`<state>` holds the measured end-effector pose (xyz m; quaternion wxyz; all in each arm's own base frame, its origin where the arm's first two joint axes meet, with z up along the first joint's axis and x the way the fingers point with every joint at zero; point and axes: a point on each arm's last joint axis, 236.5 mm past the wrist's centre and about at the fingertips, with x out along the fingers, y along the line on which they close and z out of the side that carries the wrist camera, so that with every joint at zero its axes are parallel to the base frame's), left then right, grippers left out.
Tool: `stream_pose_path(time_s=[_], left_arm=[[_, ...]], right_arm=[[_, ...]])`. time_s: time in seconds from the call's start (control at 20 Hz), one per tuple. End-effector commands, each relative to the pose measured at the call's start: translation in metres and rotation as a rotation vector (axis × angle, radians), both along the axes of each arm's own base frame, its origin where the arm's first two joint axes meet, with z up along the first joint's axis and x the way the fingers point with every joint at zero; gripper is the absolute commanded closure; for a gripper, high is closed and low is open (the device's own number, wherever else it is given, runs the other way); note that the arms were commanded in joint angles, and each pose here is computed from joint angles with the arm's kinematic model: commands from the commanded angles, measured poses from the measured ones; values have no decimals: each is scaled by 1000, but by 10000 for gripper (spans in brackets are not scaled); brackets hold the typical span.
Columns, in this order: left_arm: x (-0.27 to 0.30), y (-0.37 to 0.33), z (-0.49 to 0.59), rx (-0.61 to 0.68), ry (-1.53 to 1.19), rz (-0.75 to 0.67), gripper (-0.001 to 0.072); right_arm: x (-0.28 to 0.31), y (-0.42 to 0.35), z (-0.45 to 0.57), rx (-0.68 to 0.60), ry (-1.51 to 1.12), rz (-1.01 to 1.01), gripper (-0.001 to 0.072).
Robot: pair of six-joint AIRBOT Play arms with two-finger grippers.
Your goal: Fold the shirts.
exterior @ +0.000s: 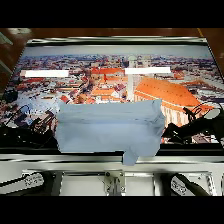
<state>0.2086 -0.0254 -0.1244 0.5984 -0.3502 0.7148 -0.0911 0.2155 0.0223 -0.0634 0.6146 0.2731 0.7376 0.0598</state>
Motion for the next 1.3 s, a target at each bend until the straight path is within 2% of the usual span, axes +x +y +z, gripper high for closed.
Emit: stream_pose_path(time_s=[0.0,0.1,0.15,0.2,0.5,0.6,0.7,0.75,0.8,0.85,1.05,1.25], left_arm=[[0,-3,7,-14,-11,-10,674],[-2,-5,15,-19,-21,-21,674],[0,-5,18,-12,-36,-23,674],[1,-4,22,-3,-53,-22,674],[13,-8,35,-14,-112,10,674],[14,-8,35,-17,-114,13,673],[14,-8,35,-16,-115,12,674],[15,-8,35,-15,-124,3,673],[15,-8,35,-14,-132,-8,674],[15,-7,34,-11,-134,-5,674],[40,6,47,65,-276,-7,675],[92,21,106,137,-510,62,675]], right_arm=[[-25,20,-13,62,37,-7,223],[-46,20,-31,46,78,8,191],[-55,17,-40,22,93,15,124],[-58,15,-45,10,95,13,92],[-36,33,-62,54,11,-148,97],[-31,34,-66,56,-11,-189,224],[-30,36,-68,61,-15,-203,225],[-31,37,-68,66,-13,-197,292],[-34,39,-66,74,-6,-188,553],[-36,42,-63,90,-2,-162,639],[-13,55,-19,217,-116,-3,643],[83,59,57,328,-391,-141,644]])
